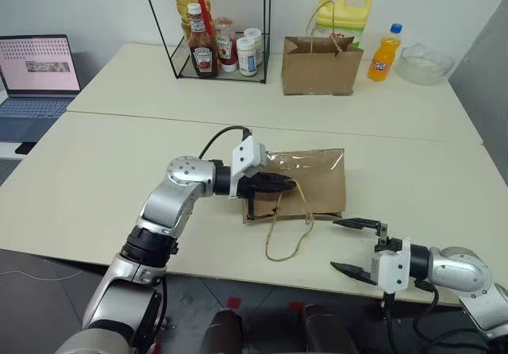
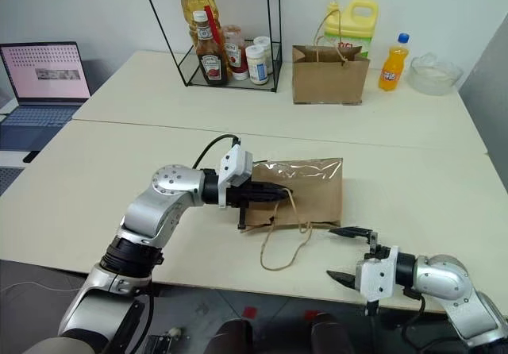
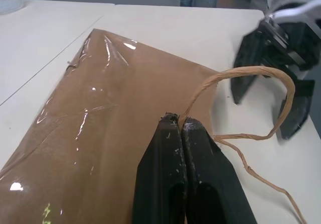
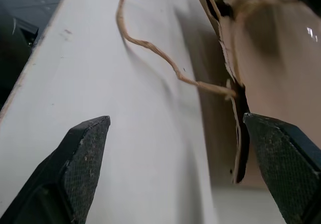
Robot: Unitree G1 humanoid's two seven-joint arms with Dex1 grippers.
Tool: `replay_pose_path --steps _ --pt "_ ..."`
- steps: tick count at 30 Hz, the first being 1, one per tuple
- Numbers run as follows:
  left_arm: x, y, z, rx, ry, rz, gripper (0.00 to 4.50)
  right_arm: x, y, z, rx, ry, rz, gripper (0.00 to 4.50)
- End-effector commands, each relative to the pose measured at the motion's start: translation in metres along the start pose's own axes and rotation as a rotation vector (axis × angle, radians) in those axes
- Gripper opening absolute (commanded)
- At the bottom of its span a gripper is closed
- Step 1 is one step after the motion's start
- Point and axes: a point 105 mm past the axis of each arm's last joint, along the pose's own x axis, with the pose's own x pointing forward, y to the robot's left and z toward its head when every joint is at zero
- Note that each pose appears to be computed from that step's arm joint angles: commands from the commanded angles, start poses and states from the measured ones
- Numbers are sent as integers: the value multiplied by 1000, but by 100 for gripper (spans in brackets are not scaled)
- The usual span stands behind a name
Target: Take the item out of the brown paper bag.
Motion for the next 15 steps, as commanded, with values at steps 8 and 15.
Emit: replay_pose_path --steps 8,15 --pt "-8 -1 14 30 -20 41 1 31 -3 -2 -226 -165 35 450" --pt "-9 0 17 28 -22 49 1 50 -3 2 -289 -231 44 450"
